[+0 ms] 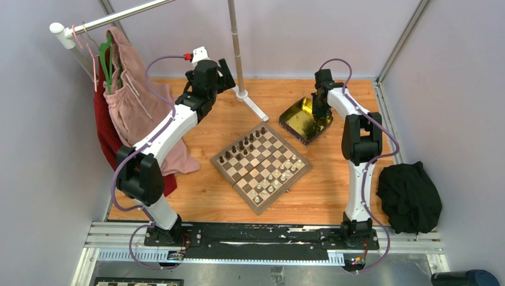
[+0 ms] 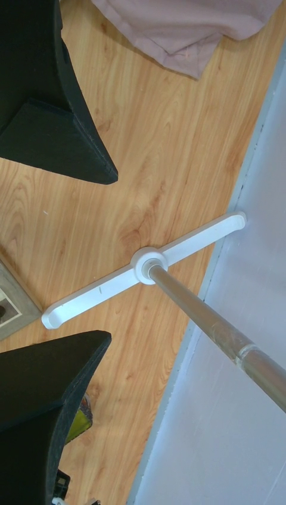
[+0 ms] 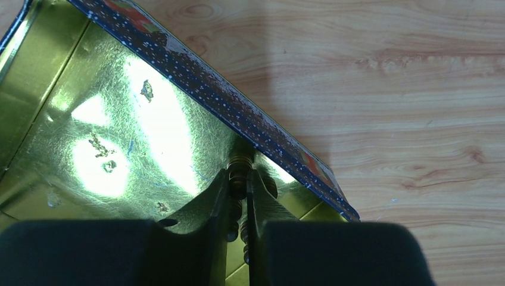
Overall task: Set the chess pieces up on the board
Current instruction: Pick up the chess piece from the storage box.
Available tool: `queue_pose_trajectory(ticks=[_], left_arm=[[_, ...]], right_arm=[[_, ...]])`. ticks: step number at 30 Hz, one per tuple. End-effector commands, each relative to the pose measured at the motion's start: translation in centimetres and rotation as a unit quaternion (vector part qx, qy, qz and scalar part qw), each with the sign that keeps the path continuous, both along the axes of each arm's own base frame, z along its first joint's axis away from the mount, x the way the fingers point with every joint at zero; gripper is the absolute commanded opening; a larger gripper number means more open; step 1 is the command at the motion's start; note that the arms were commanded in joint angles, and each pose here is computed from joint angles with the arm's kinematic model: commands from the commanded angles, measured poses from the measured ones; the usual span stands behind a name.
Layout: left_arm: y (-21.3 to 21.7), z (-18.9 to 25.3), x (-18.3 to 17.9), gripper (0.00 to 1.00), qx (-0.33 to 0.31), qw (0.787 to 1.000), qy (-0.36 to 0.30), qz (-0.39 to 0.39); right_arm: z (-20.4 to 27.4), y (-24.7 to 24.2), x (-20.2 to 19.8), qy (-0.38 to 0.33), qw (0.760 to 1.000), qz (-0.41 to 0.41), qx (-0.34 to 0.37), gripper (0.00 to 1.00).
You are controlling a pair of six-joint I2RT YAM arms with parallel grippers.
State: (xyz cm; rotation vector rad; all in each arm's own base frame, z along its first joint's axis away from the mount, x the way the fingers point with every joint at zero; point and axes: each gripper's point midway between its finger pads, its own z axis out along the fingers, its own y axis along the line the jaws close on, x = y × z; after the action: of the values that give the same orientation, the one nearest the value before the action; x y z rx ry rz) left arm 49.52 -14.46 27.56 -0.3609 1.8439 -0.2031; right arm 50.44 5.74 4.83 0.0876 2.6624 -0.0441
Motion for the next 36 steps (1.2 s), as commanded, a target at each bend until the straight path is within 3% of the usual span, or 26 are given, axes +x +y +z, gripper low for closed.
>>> queue_pose_trajectory(ticks=[1,22,36], left_arm=[[0.4,0.5,0.2,1.00,-0.005,1.000,-0.008,0.005],[1.1,1.0,-1.4,1.00,-0.005,1.000,-0.010,0.009],[2.1,1.2,-3.1,1.00,0.005,1.000,-0.006,0.014]], right_arm=[[-0.1,-1.0,-0.5,0.011,1.000,-0.011,-0.002,0.03],[2.2,0.9,0.8,-0.015,0.998,-0.006,0.067,0.00],[5.8,1.3,1.2,-0.051,0.997,0.026,0.058,0.00]])
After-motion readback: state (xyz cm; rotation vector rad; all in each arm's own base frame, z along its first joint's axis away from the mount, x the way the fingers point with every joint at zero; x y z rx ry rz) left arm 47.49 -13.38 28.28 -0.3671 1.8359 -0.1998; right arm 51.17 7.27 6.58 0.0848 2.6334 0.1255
